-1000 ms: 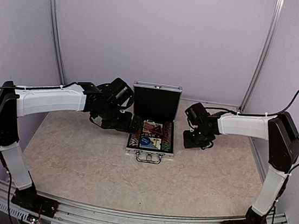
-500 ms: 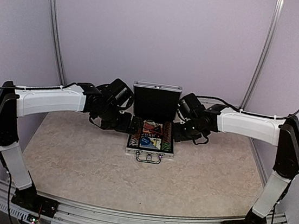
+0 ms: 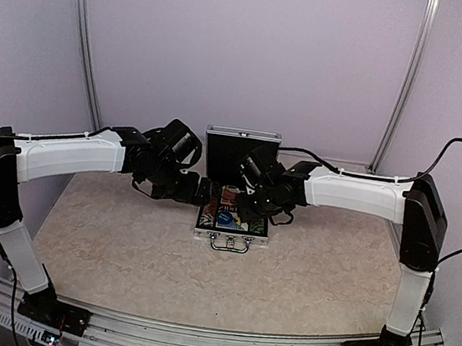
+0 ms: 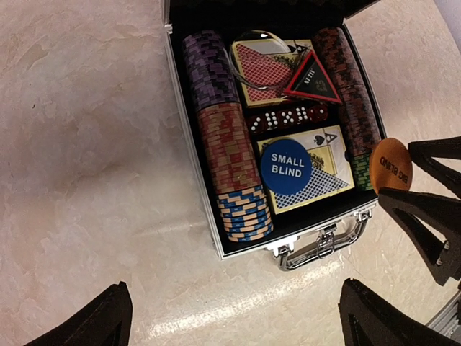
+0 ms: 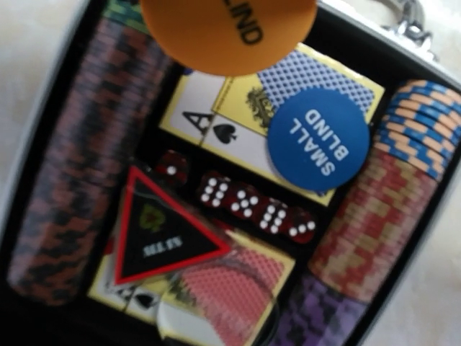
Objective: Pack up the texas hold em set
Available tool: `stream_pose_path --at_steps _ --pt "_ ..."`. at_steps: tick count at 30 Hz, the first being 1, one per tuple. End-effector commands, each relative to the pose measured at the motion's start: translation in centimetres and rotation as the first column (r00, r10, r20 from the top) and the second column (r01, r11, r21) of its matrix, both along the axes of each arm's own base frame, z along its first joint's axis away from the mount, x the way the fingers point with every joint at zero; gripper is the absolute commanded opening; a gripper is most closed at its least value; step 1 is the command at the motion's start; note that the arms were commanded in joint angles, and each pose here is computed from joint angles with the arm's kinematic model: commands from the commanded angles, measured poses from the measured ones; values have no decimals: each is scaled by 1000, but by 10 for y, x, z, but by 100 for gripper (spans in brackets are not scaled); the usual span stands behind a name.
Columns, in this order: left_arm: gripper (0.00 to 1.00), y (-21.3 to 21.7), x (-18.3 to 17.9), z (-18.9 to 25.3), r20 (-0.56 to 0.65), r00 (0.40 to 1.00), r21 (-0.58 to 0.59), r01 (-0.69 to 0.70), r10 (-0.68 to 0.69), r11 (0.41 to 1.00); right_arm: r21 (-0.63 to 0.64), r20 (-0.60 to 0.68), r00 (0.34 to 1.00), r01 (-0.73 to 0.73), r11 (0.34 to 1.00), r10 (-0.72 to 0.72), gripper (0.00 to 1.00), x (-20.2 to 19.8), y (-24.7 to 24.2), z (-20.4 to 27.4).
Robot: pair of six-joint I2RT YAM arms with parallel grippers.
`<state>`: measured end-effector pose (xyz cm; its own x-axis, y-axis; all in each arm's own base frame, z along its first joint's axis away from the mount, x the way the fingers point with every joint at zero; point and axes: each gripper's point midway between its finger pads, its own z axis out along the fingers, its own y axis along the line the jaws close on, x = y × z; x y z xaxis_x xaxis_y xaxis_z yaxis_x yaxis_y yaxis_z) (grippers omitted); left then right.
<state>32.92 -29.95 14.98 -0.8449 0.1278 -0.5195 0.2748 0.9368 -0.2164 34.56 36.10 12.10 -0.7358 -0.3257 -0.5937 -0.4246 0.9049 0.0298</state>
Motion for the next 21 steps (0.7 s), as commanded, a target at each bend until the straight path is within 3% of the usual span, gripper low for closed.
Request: stream_pose_path --at_steps 1,21 --pt "99 9 2 12 30 999 -15 -19 19 1000 -11 -1 1000 -18 1000 18 49 3 14 -9" --pt "99 13 4 13 30 999 -16 -26 26 1000 -70 -10 1000 -28 997 28 53 15 25 -48"
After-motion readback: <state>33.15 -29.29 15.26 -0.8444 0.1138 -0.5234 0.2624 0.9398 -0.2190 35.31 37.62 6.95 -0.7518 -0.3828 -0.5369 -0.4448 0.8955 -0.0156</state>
